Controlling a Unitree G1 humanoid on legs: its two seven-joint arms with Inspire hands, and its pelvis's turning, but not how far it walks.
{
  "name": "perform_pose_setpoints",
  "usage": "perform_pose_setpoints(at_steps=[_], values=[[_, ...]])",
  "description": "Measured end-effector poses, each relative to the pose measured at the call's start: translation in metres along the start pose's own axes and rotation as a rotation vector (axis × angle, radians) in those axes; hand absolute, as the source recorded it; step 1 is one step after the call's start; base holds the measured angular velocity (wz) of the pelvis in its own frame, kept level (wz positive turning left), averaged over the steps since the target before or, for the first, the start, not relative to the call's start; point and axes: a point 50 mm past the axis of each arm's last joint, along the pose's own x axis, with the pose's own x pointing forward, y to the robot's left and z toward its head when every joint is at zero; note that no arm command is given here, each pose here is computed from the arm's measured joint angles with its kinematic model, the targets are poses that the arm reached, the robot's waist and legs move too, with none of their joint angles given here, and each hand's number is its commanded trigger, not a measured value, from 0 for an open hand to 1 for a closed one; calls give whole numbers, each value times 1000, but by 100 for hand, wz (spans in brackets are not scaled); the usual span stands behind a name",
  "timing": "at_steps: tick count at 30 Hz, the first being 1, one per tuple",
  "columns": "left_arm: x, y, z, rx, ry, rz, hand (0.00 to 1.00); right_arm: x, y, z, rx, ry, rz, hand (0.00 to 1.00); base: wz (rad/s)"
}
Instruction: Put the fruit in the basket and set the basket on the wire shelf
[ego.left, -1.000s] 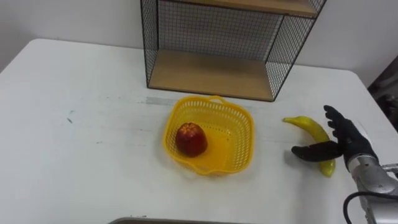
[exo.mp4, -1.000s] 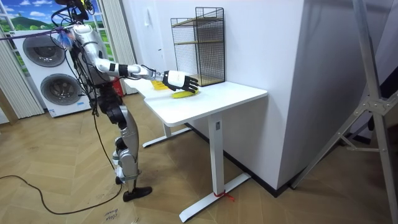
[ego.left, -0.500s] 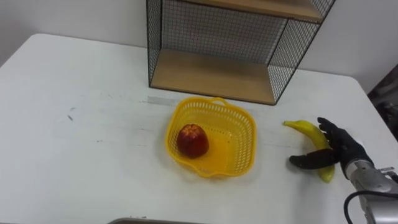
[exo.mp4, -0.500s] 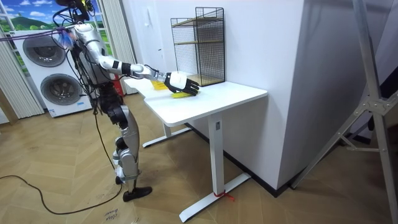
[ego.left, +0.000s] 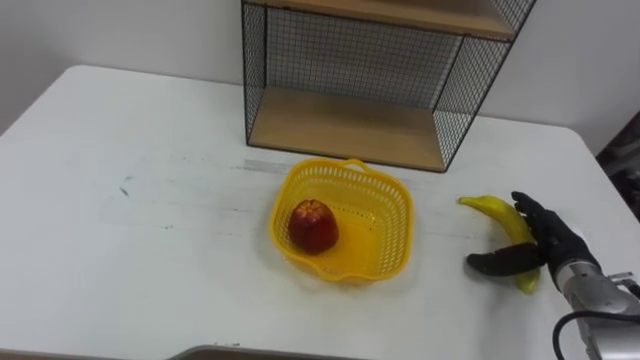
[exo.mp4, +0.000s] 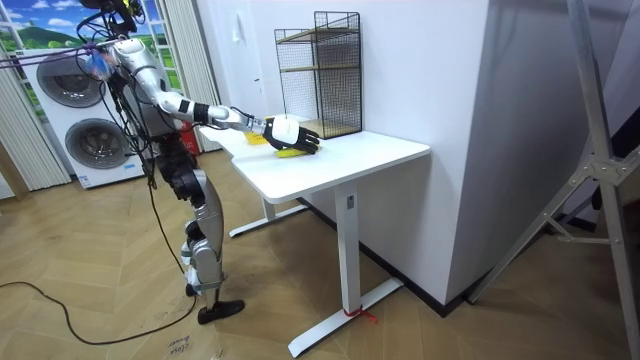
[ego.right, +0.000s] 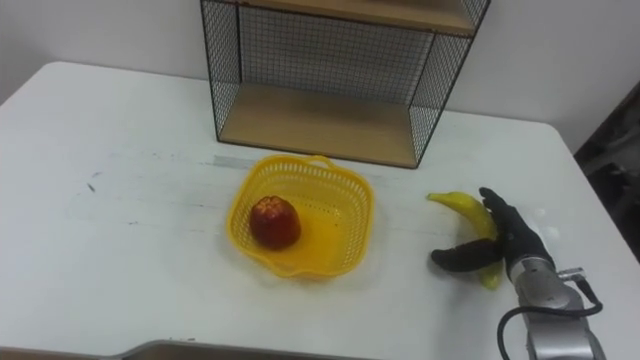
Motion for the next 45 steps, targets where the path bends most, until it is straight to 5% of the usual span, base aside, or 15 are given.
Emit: perform_pose_setpoints(at_steps=[8, 10, 11, 23, 45], values=[[0, 0, -1, -4, 1, 1, 0, 0, 0, -3, -1, 6, -3, 0, 0], [0, 0, -2, -4, 2, 1, 0, 0, 0, -3, -11, 7, -3, 92, 0], [0, 0, -2, -3, 3, 1, 0, 0, 0, -3, -27, 9, -5, 100, 0], [0, 1, 4, -2, -11, 5, 0, 2, -13, -9, -162, 60, -134, 100, 0], [0, 3, 8, -7, -22, 9, 0, 1, -14, -15, -138, 81, -138, 100, 0]])
